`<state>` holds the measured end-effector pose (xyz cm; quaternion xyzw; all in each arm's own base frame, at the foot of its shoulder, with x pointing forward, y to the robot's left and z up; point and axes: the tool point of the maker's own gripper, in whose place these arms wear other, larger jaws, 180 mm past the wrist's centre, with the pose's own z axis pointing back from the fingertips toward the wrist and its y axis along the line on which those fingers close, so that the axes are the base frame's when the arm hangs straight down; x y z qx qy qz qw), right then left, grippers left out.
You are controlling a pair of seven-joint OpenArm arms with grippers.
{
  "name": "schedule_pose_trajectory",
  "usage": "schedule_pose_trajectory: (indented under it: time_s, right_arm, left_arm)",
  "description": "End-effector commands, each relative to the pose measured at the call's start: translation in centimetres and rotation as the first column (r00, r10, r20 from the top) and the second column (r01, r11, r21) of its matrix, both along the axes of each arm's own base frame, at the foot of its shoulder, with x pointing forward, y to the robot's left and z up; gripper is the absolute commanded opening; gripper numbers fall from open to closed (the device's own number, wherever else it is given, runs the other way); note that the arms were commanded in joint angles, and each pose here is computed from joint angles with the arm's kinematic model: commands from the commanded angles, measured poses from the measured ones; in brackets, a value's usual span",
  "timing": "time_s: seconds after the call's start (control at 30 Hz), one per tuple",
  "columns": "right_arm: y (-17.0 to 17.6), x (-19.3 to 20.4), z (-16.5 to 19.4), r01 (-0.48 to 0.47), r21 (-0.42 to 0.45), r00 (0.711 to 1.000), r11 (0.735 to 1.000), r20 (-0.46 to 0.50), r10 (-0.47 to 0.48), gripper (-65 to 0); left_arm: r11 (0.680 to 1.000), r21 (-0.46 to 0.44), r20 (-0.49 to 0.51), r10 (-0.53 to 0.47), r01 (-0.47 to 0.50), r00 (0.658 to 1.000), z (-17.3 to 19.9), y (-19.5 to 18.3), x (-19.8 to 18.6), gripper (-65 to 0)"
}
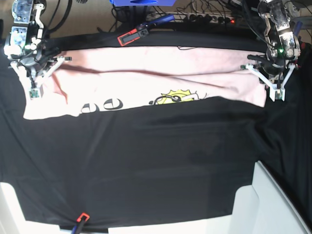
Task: Fold the T-shirt properly
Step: 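Pull the held shirt edges toward the robot with both grippers, folding it over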
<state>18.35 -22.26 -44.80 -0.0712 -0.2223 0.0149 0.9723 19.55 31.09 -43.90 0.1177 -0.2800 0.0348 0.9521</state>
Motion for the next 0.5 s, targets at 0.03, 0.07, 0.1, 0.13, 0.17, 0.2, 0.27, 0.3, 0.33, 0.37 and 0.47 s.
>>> schedule_pose_trajectory:
  time_s: [0.03, 0.07, 0.1, 0.13, 0.17, 0.2, 0.27, 0.3, 0.33, 0.37, 0.47]
  right_arm:
    - [-0.4, 0.4, 0.6, -0.001, -0.014, 1.0, 1.0, 0.027, 0.001, -64.7]
    - [-0.4, 0.4, 0.6, -0.001, -0.014, 1.0, 1.0, 0.027, 0.001, -64.7]
    - [-0.3, 0.4, 0.6, -0.003, -0.014, 1.0, 1.0, 0.026, 0.003, -64.7]
    - [-0.3, 0.4, 0.6, -0.003, -0.014, 1.0, 1.0, 0.026, 0.003, -64.7]
    - [-0.3, 0.5, 0.7, -0.003, -0.014, 1.0, 1.0, 0.028, 0.003, -64.7]
    - [-0.3, 0.4, 0.6, -0.003, -0.014, 1.0, 1.0, 0.026, 0.003, -64.7]
    - [-0.3, 0.4, 0.6, -0.004, -0.014, 1.0, 1.0, 0.026, 0.005, -64.7]
    - [-0.3, 0.4, 0.6, -0.004, -0.014, 1.0, 1.0, 0.026, 0.005, -64.7]
    - [-0.3, 0.3, 0.6, -0.004, -0.014, 1.0, 1.0, 0.025, 0.005, -64.7]
    - [-0.2, 0.3, 0.6, -0.006, -0.013, 1.0, 1.0, 0.023, 0.006, -64.7]
    - [-0.1, -0.1, 0.4, -0.007, -0.011, 1.0, 1.0, 0.014, 0.007, -64.7]
  left_arm:
    - [0.999, 0.033, 0.031, 0.02, -0.021, 0.999, 1.0, 1.5, 0.3, -65.0]
    - [0.999, 0.032, 0.027, 0.021, -0.022, 0.999, 0.8, 1.5, 0.2, -65.0]
    - [0.999, 0.031, 0.021, 0.023, -0.024, 1.0, 0.7, 1.5, 0.0, -65.0]
    - [0.999, 0.031, 0.02, 0.023, -0.024, 1.0, 0.6, 1.6, 0.0, -65.0]
    - [0.999, 0.033, 0.018, 0.023, -0.023, 1.0, 0.6, 1.6, -0.1, -65.0]
    - [0.999, 0.048, 0.011, 0.019, -0.02, 1.0, 0.6, 1.8, -0.2, -65.0]
    - [0.996, 0.086, -0.008, 0.002, -0.002, 1.0, 0.7, 2.0, -0.3, -65.0]
    - [0.994, 0.105, -0.014, -0.002, 0.004, 1.0, 0.8, 2.2, -0.3, -65.0]
    - [0.993, 0.116, -0.018, -0.006, 0.008, 1.0, 0.8, 2.2, -0.3, -65.0]
    - [0.992, 0.125, -0.023, -0.008, 0.011, 1.0, 0.8, 2.4, -0.4, -65.0]
    - [0.992, 0.124, -0.014, -0.004, 0.006, 1.0, 1.0, 2.4, 0.0, -65.0]
